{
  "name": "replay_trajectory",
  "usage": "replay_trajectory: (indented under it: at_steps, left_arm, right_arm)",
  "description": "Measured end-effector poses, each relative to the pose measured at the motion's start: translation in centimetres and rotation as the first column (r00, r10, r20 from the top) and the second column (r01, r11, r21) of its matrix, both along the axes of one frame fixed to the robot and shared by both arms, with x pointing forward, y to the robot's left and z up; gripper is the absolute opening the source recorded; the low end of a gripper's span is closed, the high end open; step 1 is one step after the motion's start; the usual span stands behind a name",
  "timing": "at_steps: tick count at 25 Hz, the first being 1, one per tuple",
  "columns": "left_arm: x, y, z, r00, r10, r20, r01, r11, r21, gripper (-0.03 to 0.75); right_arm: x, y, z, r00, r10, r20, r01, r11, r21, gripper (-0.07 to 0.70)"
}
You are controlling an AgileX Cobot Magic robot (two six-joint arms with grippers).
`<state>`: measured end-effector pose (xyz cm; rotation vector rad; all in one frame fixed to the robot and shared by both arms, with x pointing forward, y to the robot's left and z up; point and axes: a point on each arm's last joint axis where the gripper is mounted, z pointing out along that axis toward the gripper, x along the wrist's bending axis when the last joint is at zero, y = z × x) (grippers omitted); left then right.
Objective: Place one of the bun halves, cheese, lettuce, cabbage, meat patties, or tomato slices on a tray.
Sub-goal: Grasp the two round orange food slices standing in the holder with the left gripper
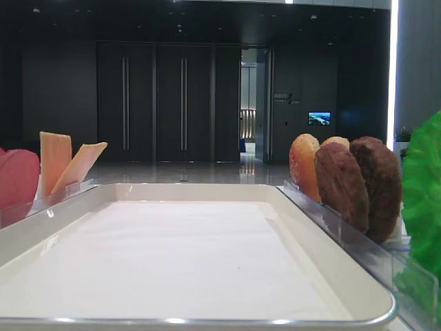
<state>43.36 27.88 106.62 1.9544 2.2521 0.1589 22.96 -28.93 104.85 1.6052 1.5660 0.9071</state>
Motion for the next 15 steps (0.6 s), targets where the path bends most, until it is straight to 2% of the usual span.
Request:
replay_trajectory:
  at_steps: [6,12,15]
  left_arm:
    - [-0.2,-4.5,0.1,0.997,-0.030,0.064,0.033,0.998,-0.058,0.643]
    - [-0.4,-8.7,-1.4,0.994,-0.113,0.012,0.114,0.993,-0.038,0.643]
    - [0.0,-9.7,-2.4,0.992,-0.123,-0.009,0.123,0.992,-0.016,0.643]
  right_arm:
    - [0.0,0.0,0.0,1.000,0.000,0.000,0.000,1.000,0.000,0.580]
    - [0.0,0.0,0.0,1.000,0.000,0.000,0.000,1.000,0.000,0.580]
    - [0.0,0.0,0.0,1.000,0.000,0.000,0.000,1.000,0.000,0.580]
